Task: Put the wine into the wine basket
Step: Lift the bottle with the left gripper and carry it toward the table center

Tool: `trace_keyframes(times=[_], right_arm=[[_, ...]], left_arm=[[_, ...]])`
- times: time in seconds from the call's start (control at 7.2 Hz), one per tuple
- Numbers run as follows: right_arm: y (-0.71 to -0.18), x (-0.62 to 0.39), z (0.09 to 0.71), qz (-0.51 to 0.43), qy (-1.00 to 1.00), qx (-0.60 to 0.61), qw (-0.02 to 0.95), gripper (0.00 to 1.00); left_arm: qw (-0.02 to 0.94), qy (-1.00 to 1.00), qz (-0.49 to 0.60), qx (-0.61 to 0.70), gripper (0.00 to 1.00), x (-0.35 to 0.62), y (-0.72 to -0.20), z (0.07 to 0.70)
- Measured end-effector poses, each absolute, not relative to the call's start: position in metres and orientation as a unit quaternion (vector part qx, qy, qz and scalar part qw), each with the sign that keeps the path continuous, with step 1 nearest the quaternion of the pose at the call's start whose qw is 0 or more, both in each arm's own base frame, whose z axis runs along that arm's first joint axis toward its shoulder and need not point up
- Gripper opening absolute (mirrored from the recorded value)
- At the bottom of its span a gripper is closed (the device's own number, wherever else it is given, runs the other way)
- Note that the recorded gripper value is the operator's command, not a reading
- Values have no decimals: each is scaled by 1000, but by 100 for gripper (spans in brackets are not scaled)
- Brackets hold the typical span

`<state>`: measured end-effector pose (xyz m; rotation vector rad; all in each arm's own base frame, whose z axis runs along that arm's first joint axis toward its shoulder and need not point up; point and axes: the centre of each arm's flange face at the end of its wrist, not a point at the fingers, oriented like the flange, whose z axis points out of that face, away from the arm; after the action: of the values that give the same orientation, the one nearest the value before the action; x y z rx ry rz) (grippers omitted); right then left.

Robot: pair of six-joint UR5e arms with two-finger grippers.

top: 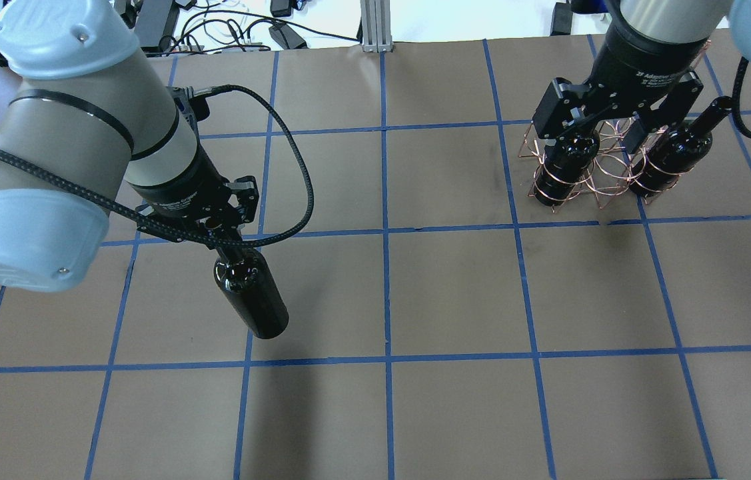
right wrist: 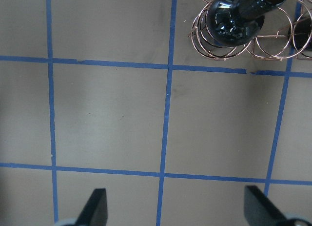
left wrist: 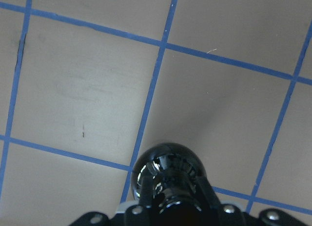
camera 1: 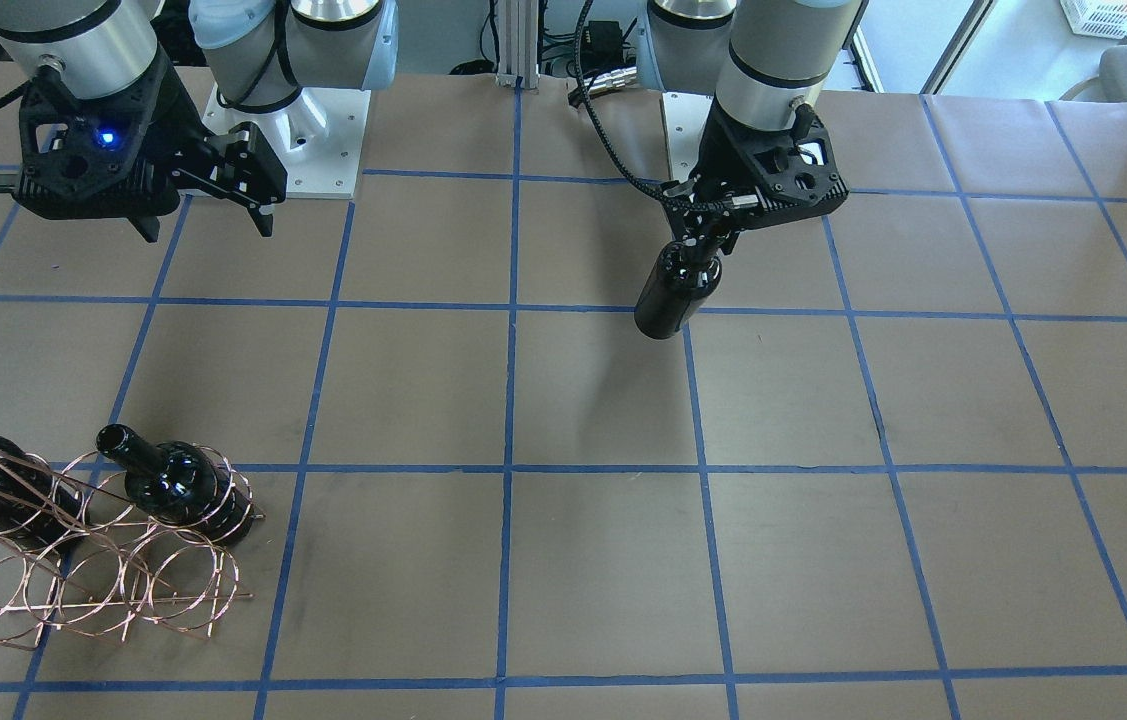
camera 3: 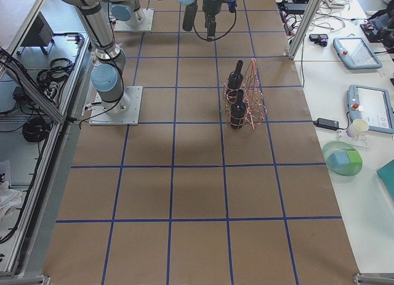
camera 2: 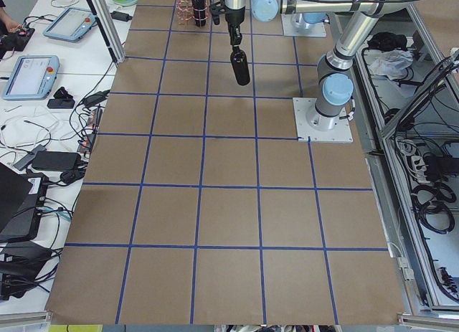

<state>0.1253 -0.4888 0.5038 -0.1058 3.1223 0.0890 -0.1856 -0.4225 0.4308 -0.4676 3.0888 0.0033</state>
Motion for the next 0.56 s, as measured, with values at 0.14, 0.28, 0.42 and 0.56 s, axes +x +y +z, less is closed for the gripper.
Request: trace_keyframes(times=[0.14,0.28,0.42,0.56], right_arm=[[-489,125,504,28,999,-35,8,100],[-489,125,504,28,999,-36,8,100],[-489,125,504,28,999,-37,7,100],[-489,124,504,29,999,-37,7,100]], left_arm=[[16,986,0,-164,0,-196,-417,426],[22,985,-4,-173,0,-205,-413,422],[29,984,-18,-176,0,-210,-411,418],[38,982,-35,-180,0,-212,-410,412]])
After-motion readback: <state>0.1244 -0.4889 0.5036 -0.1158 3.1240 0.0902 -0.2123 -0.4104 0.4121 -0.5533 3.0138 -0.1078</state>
